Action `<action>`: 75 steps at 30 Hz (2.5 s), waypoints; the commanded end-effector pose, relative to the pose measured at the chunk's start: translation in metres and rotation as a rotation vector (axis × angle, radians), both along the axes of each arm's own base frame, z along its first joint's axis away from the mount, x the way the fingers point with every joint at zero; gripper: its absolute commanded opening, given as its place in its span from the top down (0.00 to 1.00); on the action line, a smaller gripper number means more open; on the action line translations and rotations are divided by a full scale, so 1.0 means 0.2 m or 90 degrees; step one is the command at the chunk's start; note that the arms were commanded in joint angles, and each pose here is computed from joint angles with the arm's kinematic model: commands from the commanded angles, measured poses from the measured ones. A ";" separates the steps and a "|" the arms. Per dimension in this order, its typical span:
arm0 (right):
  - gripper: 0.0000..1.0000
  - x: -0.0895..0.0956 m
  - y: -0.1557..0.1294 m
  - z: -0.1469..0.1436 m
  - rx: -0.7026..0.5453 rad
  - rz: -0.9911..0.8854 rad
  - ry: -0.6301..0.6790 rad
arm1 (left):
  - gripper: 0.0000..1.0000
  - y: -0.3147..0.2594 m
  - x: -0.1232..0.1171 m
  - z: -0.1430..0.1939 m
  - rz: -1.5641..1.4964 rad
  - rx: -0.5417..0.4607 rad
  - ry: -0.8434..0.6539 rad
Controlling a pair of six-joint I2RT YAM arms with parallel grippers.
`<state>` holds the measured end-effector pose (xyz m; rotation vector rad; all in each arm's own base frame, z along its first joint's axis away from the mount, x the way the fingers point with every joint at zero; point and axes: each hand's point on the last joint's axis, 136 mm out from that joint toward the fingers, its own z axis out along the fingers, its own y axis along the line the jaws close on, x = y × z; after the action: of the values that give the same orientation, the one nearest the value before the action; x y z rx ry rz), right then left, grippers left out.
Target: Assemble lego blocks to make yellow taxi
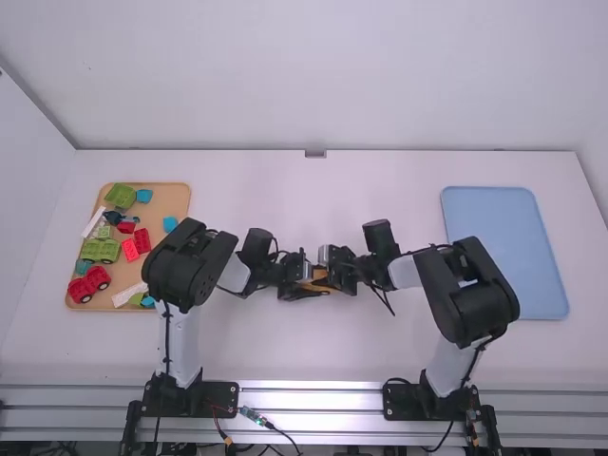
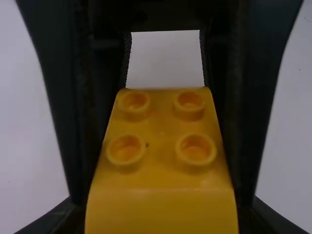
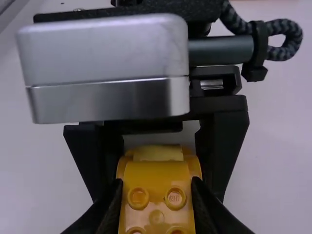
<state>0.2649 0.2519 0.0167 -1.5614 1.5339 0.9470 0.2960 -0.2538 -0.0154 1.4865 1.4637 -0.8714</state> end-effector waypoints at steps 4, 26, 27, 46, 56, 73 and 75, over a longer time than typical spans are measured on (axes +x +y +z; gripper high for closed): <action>1.00 -0.06 0.03 -0.01 -0.010 0.024 -0.001 | 0.76 0.01 0.05 -0.02 0.019 0.011 -0.007; 1.00 0.03 -0.03 -0.07 -0.019 -0.034 0.027 | 0.78 0.02 0.05 -0.02 0.019 0.011 -0.007; 1.00 0.03 -0.04 -0.07 -0.021 -0.037 0.031 | 0.78 0.02 0.05 -0.02 0.019 0.011 -0.008; 1.00 -0.01 0.03 -0.06 -0.029 -0.010 0.035 | 0.80 0.00 0.02 0.00 -0.008 -0.004 -0.017; 1.00 0.02 0.01 -0.08 -0.043 -0.025 0.034 | 0.86 0.02 -0.02 -0.03 -0.023 0.009 -0.014; 1.00 0.05 0.01 0.01 0.023 0.011 -0.012 | 0.88 0.02 -0.04 -0.05 -0.026 0.015 0.000; 1.00 0.04 0.02 0.04 0.035 0.025 -0.023 | 0.88 0.02 -0.04 -0.05 -0.026 0.016 0.004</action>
<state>0.2720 0.2543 0.0220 -1.5547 1.4878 0.9636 0.2940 -0.2532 -0.0161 1.5213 1.4411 -0.8899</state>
